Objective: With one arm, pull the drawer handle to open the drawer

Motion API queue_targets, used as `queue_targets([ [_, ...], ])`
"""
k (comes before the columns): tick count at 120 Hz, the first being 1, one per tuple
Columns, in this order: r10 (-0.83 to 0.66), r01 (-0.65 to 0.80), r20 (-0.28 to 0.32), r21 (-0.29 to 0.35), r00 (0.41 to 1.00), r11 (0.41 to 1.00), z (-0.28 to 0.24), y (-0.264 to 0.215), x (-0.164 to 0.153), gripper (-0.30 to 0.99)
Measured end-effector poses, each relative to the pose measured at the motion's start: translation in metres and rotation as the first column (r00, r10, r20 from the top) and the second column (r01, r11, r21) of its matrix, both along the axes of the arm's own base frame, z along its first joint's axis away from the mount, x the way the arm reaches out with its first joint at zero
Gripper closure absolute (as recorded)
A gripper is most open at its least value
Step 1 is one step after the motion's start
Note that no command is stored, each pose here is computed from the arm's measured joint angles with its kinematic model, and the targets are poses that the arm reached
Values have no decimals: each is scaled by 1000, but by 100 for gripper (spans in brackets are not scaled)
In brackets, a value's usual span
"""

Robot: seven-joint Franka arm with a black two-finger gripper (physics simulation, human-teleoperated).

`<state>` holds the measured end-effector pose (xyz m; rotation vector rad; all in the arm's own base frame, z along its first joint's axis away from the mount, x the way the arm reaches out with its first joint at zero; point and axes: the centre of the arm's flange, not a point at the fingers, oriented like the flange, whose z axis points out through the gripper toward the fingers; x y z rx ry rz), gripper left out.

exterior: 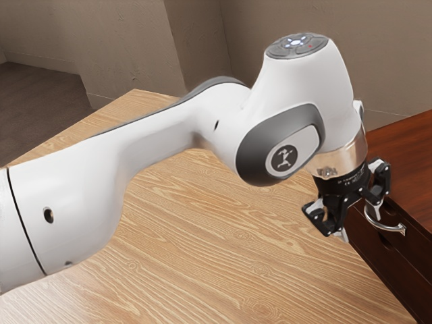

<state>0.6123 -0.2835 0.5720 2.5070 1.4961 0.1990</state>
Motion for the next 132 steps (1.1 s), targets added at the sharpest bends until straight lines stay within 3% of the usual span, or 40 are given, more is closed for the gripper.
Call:
queue_targets([
  [132,-8,8,2,-27,1000,1000,-21,4,-2,61],
])
